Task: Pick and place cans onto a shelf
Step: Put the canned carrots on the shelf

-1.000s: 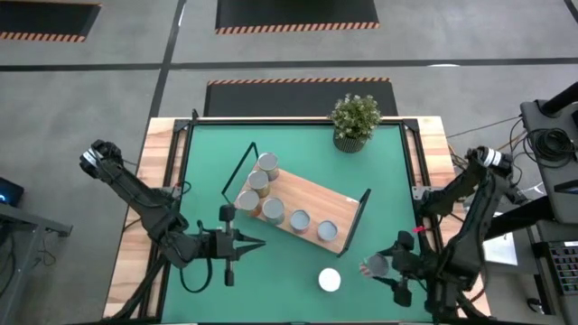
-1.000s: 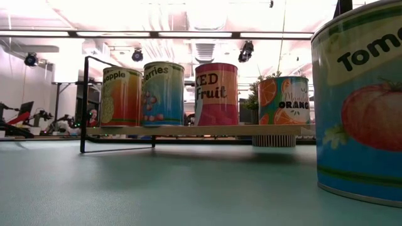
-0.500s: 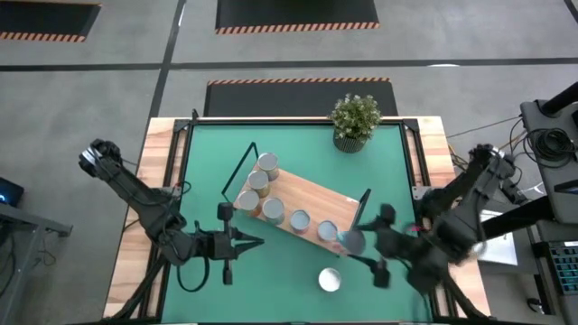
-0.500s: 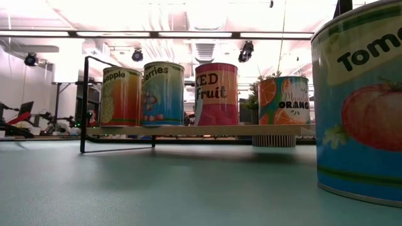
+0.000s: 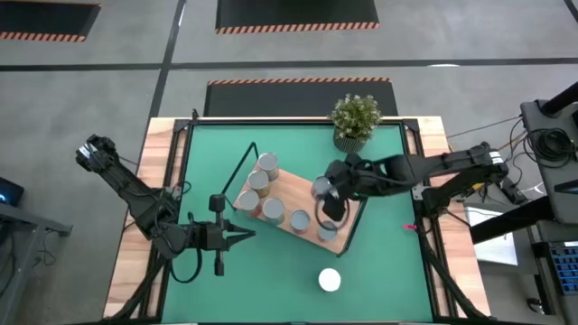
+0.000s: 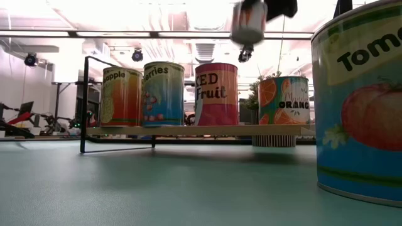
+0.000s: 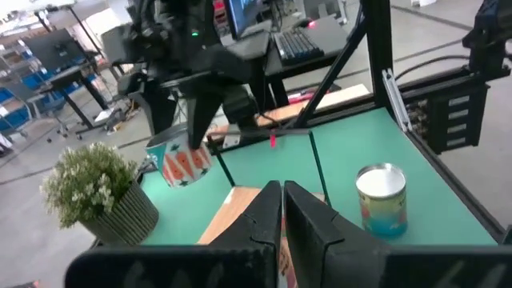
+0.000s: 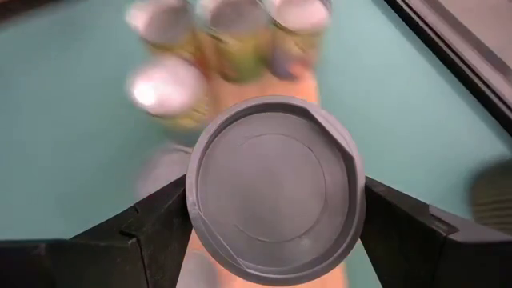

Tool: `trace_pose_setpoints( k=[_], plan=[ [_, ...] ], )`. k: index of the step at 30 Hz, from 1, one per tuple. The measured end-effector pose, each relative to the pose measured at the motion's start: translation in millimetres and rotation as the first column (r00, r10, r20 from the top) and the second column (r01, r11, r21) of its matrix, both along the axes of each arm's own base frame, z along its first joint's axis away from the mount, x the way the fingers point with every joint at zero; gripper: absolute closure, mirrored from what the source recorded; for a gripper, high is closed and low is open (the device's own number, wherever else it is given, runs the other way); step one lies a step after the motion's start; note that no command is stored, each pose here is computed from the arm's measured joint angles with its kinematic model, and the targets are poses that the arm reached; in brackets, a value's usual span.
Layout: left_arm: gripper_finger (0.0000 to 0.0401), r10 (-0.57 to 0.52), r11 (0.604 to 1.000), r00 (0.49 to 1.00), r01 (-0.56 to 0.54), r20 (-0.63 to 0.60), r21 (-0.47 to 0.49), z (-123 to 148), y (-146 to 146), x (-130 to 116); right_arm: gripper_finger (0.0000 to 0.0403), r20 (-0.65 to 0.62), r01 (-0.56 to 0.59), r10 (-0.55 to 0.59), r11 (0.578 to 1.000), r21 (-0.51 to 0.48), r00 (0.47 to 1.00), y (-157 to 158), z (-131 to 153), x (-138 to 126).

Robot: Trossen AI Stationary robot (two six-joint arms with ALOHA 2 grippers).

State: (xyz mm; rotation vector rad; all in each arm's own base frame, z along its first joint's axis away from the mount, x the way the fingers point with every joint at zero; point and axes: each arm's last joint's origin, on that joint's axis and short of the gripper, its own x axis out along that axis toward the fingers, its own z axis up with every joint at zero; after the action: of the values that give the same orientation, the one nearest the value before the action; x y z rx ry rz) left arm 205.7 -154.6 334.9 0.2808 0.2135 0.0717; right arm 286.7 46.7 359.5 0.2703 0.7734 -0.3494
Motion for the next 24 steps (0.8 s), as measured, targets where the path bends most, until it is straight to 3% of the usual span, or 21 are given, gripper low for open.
trace_pose_setpoints(
  k=[5, 10, 24],
  plan=[
    [0.0401, 0.003, 1.000, 1.000, -0.003, -0.011, -0.002, -0.5, 1.4, -1.5, 0.0112, -0.160, 0.087, -0.088, 0.996, -0.014, 0.983, -20.8, -17.9, 1.7],
    [0.0401, 0.002, 1.000, 1.000, -0.002, -0.005, -0.006, 3.2, 4.9, -5.5, 0.0110, -0.242, 0.104, -0.105, 0.994, -0.017, 0.964, -18.8, -37.1, 8.3],
    [0.0401, 0.002, 1.000, 1.000, -0.002, -0.017, -0.001, 3.0, 6.3, -7.4, 0.0108, -0.287, 0.066, -0.071, 0.997, -0.026, 0.955, -6.1, -99.3, 5.2]
  ],
)
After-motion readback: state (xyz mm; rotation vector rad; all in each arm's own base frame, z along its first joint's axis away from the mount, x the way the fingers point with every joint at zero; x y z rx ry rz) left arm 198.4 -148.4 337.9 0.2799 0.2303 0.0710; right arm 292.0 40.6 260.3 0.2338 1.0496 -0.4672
